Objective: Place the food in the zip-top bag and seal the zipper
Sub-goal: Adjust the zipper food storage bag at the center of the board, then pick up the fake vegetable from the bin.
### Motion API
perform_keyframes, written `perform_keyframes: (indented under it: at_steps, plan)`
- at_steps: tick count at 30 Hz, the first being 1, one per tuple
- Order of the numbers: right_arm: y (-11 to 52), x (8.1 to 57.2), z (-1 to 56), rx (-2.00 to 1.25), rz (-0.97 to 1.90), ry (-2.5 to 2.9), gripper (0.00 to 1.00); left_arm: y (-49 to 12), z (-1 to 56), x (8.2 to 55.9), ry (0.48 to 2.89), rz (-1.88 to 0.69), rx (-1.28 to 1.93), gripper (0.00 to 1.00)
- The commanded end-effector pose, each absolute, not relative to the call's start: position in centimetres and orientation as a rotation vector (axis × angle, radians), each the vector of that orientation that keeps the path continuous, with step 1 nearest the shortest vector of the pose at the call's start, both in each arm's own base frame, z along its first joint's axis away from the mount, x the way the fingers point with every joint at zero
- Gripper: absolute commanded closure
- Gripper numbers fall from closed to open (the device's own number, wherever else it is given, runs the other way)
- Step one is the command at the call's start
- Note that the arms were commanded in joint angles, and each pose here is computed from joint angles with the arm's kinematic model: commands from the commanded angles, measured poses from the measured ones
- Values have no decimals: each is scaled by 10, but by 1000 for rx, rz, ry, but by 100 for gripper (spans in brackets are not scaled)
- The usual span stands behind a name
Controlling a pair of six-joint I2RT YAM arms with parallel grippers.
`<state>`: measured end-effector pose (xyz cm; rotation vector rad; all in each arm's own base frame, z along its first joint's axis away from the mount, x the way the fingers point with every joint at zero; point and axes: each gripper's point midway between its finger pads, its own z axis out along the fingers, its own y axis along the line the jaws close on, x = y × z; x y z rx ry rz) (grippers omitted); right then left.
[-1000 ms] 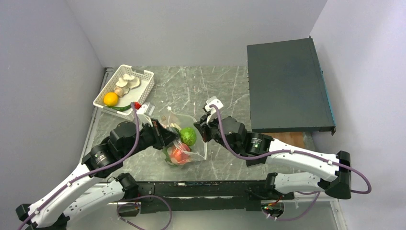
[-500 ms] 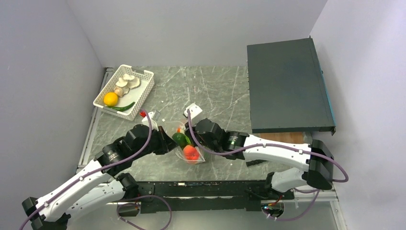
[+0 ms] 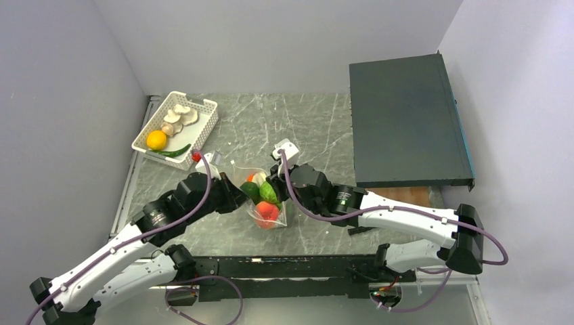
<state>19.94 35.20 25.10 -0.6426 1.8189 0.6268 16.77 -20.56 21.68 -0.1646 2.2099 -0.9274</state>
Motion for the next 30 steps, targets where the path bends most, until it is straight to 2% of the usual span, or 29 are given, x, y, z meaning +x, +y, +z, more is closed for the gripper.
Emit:
perform_keyframes:
  at_steps: [1,2,4,5,6,8,12,19,23,30]
  plan:
    - [353,209,264,-576,628,1749,100,-190,246,172,2096,-939,-248,91]
    - [355,208,266,-569,646,1735,100,-186,248,170,2086,-939,-242,80]
    - [354,208,267,-558,654,1726,100,-178,252,164,2058,-941,-227,44]
    - [353,209,267,-552,653,1724,100,-172,255,162,2042,-936,-218,32]
    - [352,209,268,-547,647,1723,100,-167,257,160,2030,-923,-209,24]
    - [348,210,268,-538,636,1719,100,-153,263,158,2013,-866,-195,14]
    - [337,214,264,-511,599,1719,100,-117,275,163,2025,-624,-184,3]
    - [330,217,264,-490,603,1711,100,-83,283,205,2138,-198,-126,0]
    - [331,216,260,-497,613,1717,100,-61,271,252,2173,-195,-199,1]
    - [330,216,257,-499,610,1716,100,8,254,332,2203,-128,-558,1]
